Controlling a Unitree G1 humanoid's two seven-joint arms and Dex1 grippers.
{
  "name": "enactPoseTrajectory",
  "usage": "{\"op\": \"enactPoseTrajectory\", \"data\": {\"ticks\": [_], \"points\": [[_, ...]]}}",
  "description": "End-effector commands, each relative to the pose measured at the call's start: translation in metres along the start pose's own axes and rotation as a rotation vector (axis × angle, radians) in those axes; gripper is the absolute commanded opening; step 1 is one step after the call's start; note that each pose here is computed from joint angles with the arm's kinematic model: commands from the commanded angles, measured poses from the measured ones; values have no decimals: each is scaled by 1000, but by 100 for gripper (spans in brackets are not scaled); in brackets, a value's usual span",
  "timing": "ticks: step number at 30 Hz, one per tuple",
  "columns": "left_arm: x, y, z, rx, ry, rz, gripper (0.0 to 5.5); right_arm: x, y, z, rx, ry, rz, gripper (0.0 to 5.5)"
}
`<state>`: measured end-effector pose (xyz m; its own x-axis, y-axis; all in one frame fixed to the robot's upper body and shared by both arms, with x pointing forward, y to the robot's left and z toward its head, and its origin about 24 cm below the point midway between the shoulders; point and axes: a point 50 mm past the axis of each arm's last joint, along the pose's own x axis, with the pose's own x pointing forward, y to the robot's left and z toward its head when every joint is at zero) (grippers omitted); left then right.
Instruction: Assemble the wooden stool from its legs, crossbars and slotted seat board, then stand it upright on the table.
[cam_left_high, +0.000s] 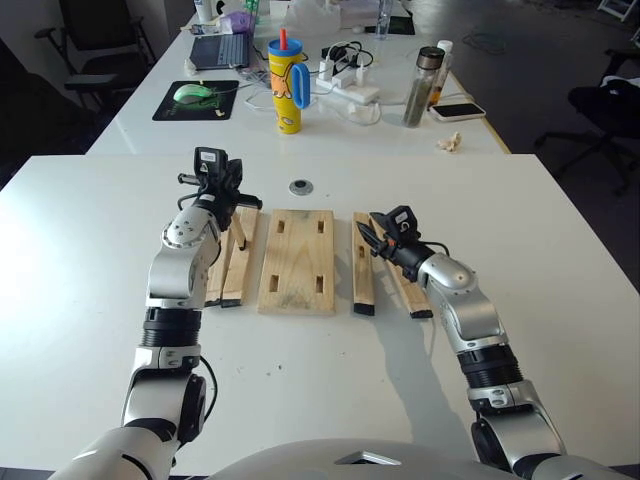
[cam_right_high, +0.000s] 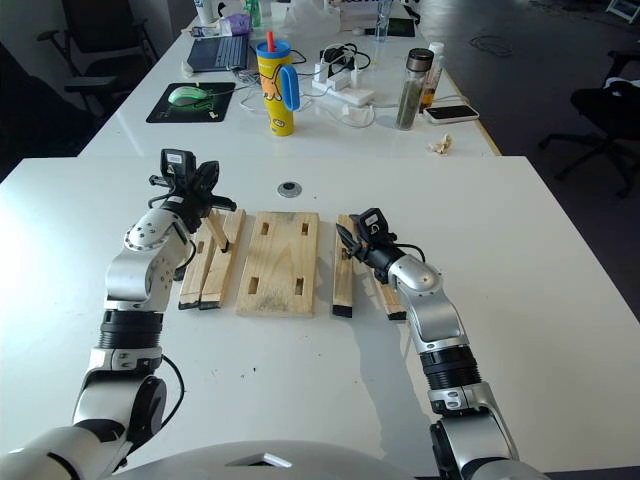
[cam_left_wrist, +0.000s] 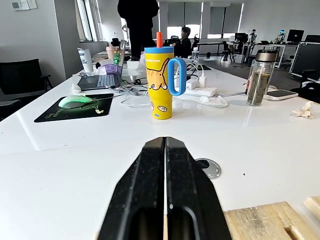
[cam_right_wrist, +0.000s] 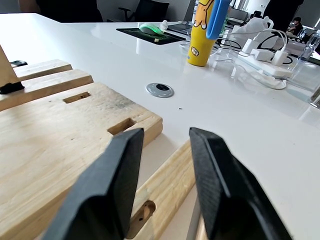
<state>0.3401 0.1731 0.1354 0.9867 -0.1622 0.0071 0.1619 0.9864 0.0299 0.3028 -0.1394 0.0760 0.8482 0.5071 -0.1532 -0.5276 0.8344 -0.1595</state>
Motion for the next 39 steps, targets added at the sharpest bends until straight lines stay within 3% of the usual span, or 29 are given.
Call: {"op": "enactPoseTrajectory", "data": {"ticks": [1, 5, 8, 10, 12, 15, 17, 26, 32, 35, 39], "points": [[3, 10, 58, 36, -211, 37, 2, 2, -1, 3, -8, -10, -12, 168], [-4, 11, 113, 38, -410, 43, 2, 1, -1, 2, -7, -8, -13, 168], [0, 10, 109, 76, -366, 34, 2, 0, -1, 1, -7, -6, -13, 168], [6, 8, 74, 98, -215, 22, 2, 0, 0, 0, -5, -1, -10, 168], [7, 3, 16, 99, 9, -9, 2, 0, 3, -1, -3, 3, -1, 168], [-10, 1, -58, 5, 276, 18, 2, 2, 6, -1, -6, 4, 16, 168], [-20, -1, -78, -29, 352, 31, 2, 3, 6, 1, -11, 1, 26, 168], [-2, 6, -3, 104, -12, 136, 2, 3, 3, -1, -24, 5, 20, 168], [-26, 12, 20, 93, -198, 237, 86, 0, 2, -10, -21, 23, 7, 168], [-40, 5, 20, 92, -202, 233, 135, -2, 0, -13, -27, 31, -1, 168], [-66, -16, -7, 32, -104, 192, 185, -3, 2, -16, -30, 38, 3, 168]]}}
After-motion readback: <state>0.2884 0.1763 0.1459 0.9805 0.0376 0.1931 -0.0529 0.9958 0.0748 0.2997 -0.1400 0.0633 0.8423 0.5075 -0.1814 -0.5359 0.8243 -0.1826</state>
